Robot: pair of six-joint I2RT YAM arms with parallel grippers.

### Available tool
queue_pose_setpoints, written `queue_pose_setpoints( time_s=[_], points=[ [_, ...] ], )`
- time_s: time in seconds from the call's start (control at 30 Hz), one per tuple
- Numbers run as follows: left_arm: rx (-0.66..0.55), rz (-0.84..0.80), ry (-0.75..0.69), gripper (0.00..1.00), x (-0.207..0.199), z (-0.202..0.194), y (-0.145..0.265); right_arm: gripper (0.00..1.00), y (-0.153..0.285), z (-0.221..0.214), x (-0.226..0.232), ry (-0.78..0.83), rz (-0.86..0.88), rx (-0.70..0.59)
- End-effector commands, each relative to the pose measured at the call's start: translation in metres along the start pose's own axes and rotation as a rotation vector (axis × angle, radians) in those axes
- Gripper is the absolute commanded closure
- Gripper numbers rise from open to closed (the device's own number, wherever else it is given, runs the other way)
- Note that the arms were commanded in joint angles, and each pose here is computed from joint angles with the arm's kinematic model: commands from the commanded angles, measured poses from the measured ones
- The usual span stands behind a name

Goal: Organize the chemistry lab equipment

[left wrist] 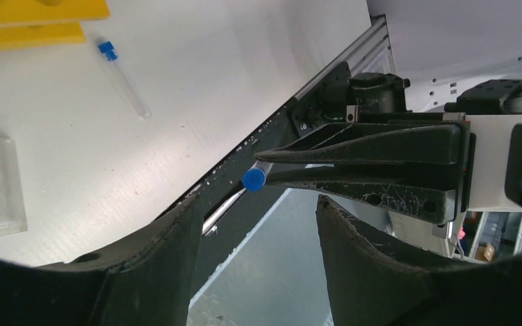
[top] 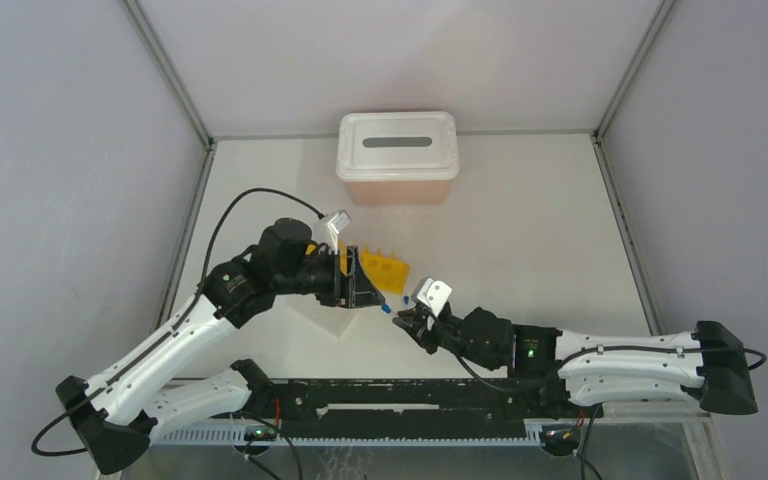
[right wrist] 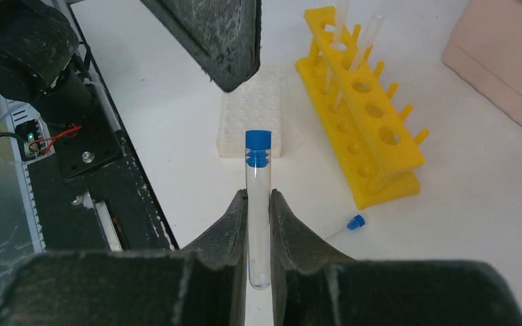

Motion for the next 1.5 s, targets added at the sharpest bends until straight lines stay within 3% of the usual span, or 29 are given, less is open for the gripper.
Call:
queue_pose_setpoints(
  time_s=[0.0,0.73,1.47],
  points=[
    [0.054,-0.083,0.021,0.35,-0.005,-0.007,-0.004,0.89,0.000,0.030,0.005,0.022,0.038,-0.104],
    [0.163,-0.079,0.026,0.45,0.005,-0.018,-0.016,0.91,-0.006,0.045,0.017,0.039,0.103,-0.143],
    [0.203,-0.068,0.012,0.68,0.011,-0.026,-0.015,0.93,-0.007,0.046,0.016,0.039,0.105,-0.149]
  ],
)
Point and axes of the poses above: each gripper's point midway between its finger pads, its own y axis back along the fingers, its own x axis along the line the jaws close on, z = x × y, the point moved 5 cm from there along y, back along the fingers, and after that the axes turned 4 degrees about y, right-handed, at the moved point
